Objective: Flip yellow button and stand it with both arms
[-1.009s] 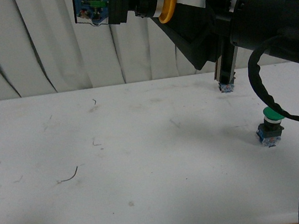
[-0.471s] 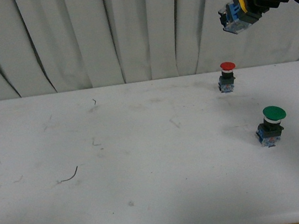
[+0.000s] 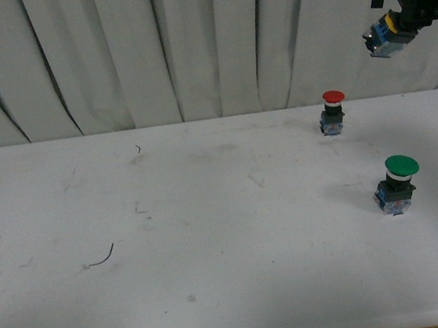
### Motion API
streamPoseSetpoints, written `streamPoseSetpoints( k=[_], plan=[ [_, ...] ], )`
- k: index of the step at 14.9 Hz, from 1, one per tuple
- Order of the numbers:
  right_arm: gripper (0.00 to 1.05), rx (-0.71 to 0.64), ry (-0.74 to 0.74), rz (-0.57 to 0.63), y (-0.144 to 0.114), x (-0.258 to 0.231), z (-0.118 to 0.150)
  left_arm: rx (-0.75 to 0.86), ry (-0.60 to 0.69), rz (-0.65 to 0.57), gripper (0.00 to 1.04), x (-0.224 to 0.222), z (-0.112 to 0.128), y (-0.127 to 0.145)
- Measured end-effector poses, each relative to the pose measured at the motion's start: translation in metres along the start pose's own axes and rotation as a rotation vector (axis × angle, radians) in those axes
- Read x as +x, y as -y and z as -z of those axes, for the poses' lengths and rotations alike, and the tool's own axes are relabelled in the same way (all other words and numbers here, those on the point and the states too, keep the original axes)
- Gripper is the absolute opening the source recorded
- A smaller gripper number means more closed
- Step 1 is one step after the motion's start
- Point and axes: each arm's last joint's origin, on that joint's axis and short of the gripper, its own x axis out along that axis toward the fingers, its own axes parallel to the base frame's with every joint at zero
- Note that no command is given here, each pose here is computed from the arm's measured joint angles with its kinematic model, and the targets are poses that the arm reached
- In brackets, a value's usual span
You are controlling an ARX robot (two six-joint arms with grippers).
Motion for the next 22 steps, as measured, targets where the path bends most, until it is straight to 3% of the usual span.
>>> streamPoseSetpoints(
  k=[5, 11, 16, 22],
  plan=[
    [0.33, -0.118, -0.165, 0.085, 0.042, 0.063, 0.019, 0.000, 0.000, 0.000, 0.98, 0.000, 0.000, 0.000],
    [0.33, -0.177, -0.436, 0.020, 0.018, 0.094, 0.060, 0.000, 0.000, 0.000, 0.98, 0.000, 0.000, 0.000],
    [0.33, -0.231, -0.504, 0.126, -0.001, 0.112, 0.098, 0.000, 0.000, 0.000, 0.98, 0.000, 0.000, 0.000],
    [0.33, -0.241, -0.477, 0.179, -0.002, 0.124, 0.094, 0.000, 0.000, 0.000, 0.98, 0.000, 0.000, 0.000]
  ],
)
